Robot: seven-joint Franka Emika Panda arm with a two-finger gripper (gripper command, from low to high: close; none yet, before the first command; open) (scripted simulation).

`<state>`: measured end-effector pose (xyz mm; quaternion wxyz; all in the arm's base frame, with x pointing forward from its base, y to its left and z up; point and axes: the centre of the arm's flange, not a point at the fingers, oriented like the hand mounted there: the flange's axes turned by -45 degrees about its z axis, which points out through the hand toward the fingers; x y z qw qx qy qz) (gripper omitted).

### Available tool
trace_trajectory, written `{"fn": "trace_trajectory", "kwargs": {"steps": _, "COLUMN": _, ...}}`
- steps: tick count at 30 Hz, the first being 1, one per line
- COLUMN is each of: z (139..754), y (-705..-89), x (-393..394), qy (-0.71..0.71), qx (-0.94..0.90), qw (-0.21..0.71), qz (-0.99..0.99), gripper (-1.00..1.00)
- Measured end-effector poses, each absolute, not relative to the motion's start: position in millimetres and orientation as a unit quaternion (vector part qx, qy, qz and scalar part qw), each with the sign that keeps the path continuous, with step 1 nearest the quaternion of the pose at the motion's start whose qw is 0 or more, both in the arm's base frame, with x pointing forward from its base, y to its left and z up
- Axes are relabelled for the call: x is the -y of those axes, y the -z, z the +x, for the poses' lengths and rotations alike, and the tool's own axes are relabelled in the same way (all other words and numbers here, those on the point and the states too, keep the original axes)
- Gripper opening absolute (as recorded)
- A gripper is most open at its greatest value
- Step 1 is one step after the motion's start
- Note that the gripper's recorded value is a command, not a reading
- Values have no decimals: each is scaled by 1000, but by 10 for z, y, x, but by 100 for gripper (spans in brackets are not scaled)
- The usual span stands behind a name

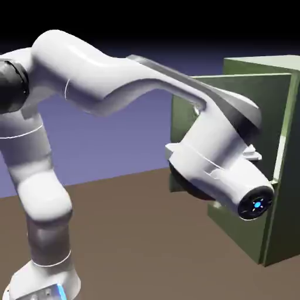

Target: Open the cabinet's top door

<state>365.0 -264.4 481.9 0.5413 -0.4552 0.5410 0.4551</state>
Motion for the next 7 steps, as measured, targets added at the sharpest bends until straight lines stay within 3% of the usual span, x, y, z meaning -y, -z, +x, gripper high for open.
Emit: {"fn": "trace_trajectory", "kwargs": {"steps": 7, "z": 3765, "y": -4819, "x": 2943, "qy": -483, "qx": -516, "qw": 517, "qz": -483, "gripper": -100}}
